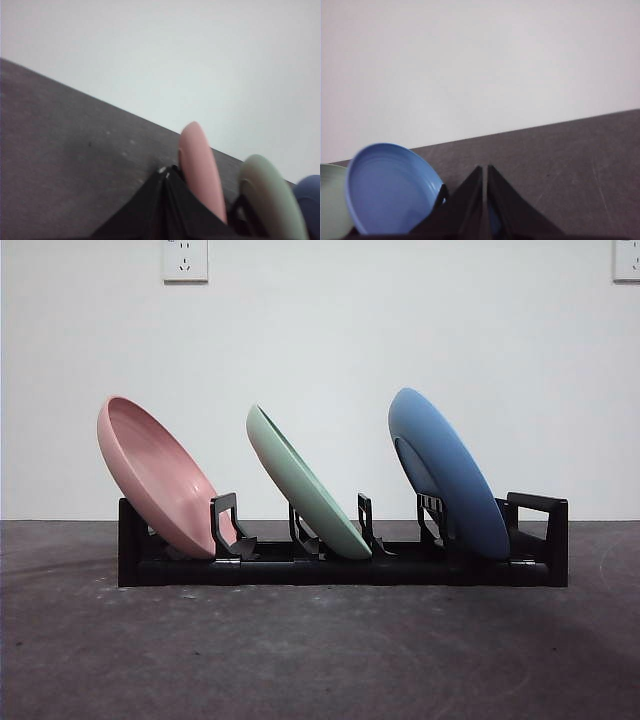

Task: Place the plate

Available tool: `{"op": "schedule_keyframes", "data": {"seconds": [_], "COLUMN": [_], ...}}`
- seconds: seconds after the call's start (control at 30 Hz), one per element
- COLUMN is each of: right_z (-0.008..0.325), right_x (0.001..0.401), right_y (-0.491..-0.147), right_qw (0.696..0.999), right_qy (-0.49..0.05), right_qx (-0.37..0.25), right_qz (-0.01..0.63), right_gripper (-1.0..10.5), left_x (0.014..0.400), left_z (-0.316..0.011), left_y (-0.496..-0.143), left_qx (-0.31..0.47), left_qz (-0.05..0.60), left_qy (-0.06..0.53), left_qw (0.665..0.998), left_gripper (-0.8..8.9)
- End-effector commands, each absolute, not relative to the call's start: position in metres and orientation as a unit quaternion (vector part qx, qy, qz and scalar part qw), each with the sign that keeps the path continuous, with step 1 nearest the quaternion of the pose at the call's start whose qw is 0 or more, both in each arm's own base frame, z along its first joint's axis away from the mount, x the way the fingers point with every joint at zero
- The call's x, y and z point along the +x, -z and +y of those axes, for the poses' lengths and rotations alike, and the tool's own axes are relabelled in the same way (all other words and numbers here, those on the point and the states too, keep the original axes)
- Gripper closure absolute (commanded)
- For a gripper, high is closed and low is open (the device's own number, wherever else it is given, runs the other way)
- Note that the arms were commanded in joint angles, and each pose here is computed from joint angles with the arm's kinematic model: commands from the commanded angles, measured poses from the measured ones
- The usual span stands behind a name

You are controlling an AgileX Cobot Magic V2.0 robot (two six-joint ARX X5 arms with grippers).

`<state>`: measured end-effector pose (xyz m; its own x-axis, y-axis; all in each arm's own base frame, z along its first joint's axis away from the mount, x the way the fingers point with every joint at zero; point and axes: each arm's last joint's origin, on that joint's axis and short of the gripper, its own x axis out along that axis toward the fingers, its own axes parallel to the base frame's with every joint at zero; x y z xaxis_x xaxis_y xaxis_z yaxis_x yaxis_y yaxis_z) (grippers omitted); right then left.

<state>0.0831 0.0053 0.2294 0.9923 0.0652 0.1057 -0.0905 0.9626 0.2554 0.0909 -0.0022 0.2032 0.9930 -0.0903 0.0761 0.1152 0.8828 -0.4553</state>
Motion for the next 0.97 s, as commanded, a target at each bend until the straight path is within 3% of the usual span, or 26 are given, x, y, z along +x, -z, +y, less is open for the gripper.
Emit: {"op": "schedule_keyframes", "data": {"seconds": [0.03,0.23,0.5,0.8,0.97], "right_z": [0.006,0.007,0.012,0.021,0.030], "right_x": [0.076,0.072,0.088,0.120,0.145], "right_y": [-0.254,-0.301,-0.343,-0.358,-0.348], "right_qw": [0.990,0.990,0.965,0.917,0.882], "right_qy": [-0.048,-0.073,-0.111,-0.152,-0.169], "right_qx": [0.128,0.108,0.115,0.119,0.088], "right_qz": [-0.022,0.052,0.210,0.349,0.430], "right_gripper": [9.3,9.3,9.3,9.3,9.3], "left_x": [0.083,0.067,0.065,0.093,0.114], "left_z": [-0.003,-0.004,-0.004,-0.004,-0.005], "left_y": [-0.231,-0.282,-0.328,-0.350,-0.358], "left_qx": [-0.245,-0.236,-0.167,-0.103,-0.080], "left_qz": [-0.025,0.023,0.146,0.332,0.395], "left_qy": [0.070,0.074,0.055,0.048,0.055], "left_qw": [0.967,0.969,0.973,0.936,0.914], "left_gripper": [8.04,8.03,8.03,8.03,8.03]}}
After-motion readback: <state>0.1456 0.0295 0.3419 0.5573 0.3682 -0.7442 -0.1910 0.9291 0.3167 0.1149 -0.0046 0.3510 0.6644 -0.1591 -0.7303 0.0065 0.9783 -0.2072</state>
